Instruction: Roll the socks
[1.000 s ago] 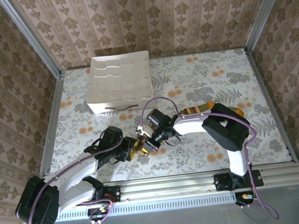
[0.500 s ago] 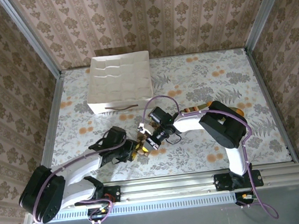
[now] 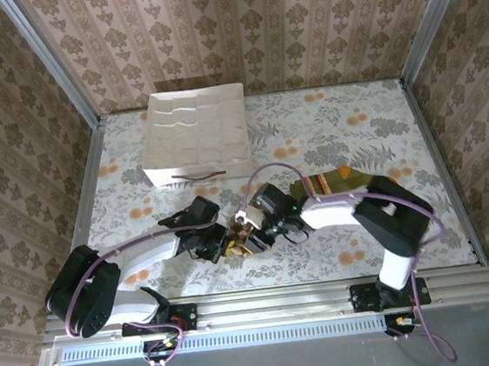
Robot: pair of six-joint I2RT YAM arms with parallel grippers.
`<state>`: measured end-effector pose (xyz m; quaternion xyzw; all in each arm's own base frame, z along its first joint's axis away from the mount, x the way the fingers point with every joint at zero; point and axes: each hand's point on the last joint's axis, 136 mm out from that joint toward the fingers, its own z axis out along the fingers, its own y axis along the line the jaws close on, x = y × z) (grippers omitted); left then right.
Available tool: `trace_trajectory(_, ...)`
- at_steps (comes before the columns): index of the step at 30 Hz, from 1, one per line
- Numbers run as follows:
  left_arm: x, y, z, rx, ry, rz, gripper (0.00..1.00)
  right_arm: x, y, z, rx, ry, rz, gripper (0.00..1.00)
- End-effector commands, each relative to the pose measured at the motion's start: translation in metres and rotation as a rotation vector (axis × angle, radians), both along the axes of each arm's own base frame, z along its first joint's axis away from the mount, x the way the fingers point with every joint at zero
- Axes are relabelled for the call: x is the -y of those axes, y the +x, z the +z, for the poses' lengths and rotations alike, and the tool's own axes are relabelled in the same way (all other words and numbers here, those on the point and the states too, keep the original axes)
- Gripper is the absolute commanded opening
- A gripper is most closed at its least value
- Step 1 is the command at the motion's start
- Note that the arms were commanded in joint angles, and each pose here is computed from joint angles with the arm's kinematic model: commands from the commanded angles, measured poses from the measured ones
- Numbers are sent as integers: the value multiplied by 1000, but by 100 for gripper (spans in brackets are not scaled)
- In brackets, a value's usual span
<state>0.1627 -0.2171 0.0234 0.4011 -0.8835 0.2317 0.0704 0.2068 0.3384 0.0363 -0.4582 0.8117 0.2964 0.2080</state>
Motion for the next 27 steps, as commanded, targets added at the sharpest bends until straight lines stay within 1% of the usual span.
trace_trajectory(1, -38, -40, -15, -217, 218, 35, 0, 16, 28, 37, 369, -27, -107, 42)
trace_trajectory(4, -33, -36, -14, -240, 230, 44, 0, 13, 10, 48, 498, -54, -78, 46)
trace_trajectory(6, -29, -34, -14, -254, 234, 40, 0, 8, -4, 45, 554, -90, -43, 48)
trace_trajectory(8, -25, -32, -14, -265, 235, 27, 0, 3, -11, 39, 612, -136, -38, 49)
trace_trajectory(14, -19, -30, -17, -287, 238, 2, 0, -24, -16, 38, 723, -188, -1, 50)
trace_trajectory(19, -16, -27, -16, -280, 229, -2, 0, -36, -16, 22, 743, -249, 48, 48)
trace_trajectory(21, -16, -25, -16, -275, 224, 0, 0, -36, -15, 15, 741, -269, 51, 45)
trace_trajectory(24, -16, -26, -15, -273, 222, -2, 0, -33, -10, -1, 725, -340, 48, 32)
trace_trajectory(27, -18, -25, -13, -261, 216, 3, 0, -20, -5, -18, 700, -409, 12, 23)
